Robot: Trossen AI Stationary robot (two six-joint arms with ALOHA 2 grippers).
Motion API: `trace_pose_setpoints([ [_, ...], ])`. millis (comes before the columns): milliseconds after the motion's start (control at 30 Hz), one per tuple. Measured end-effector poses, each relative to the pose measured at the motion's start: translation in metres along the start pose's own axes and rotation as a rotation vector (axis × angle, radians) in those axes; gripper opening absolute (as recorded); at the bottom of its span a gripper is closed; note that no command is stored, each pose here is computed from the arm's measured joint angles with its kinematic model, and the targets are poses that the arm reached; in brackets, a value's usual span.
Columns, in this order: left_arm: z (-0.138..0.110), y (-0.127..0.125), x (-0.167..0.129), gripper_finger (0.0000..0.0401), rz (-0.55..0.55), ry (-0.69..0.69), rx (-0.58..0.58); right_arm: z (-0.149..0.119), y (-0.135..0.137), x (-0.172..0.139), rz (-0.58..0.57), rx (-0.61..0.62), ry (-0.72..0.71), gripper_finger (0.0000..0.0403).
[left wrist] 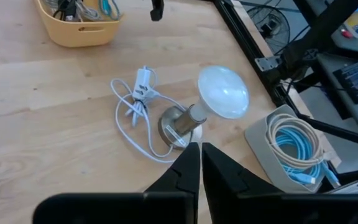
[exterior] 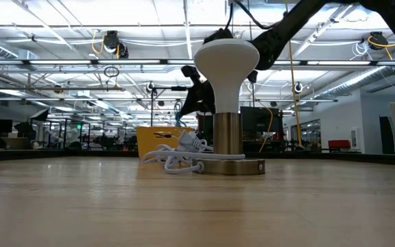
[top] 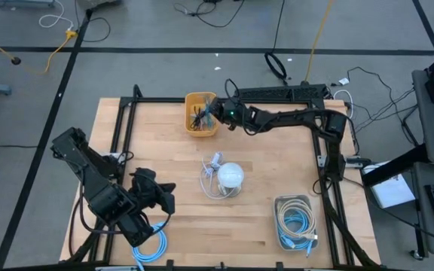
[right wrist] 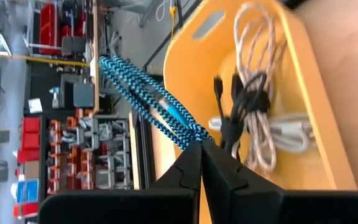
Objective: Pick & Place USB Port
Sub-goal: Put the blue charger cable into the yellow bin, then put the blue HDMI cable into the gray bin
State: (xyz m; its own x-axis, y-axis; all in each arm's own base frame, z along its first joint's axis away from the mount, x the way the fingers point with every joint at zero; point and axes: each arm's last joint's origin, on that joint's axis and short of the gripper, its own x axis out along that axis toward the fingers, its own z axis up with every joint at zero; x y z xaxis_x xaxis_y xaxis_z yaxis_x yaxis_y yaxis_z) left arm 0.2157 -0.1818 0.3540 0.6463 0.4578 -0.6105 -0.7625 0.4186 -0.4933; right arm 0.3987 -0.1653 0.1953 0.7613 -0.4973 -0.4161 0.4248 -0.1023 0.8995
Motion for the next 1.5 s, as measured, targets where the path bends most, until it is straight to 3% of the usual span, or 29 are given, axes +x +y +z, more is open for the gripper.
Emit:
trace_pose_setpoints([
  [167,0.0,-0.001,0.0,0.0003,-0.009,-0.001,0.011,0.002,0.0,0.0,0.0,0.025,-0.006,0.0],
  [800,0.0,-0.001,0.0,0.0017,-0.009,-0.001,0.019,0.007,-0.005,0.001,-0.049,-0.009,-0.011,0.0003],
  [933,0.0,-0.001,0.0,0.001,-0.013,-0.012,0.019,0.011,-0.005,0.002,-0.041,-0.03,0.009,0.0034],
  [1267,0.001,-0.002,0.002,0.0013,-0.012,-0.024,0.016,0.017,-0.001,0.003,0.003,-0.035,0.036,0.0161],
  [1433,0.001,-0.002,0.002,0.0004,-0.011,-0.02,0.03,0.015,0.0,0.003,0.016,-0.036,0.054,0.0193],
  [1500,0.001,-0.001,0.003,0.0011,0.01,0.017,0.085,0.013,0.007,0.002,0.103,-0.077,0.107,0.0197],
])
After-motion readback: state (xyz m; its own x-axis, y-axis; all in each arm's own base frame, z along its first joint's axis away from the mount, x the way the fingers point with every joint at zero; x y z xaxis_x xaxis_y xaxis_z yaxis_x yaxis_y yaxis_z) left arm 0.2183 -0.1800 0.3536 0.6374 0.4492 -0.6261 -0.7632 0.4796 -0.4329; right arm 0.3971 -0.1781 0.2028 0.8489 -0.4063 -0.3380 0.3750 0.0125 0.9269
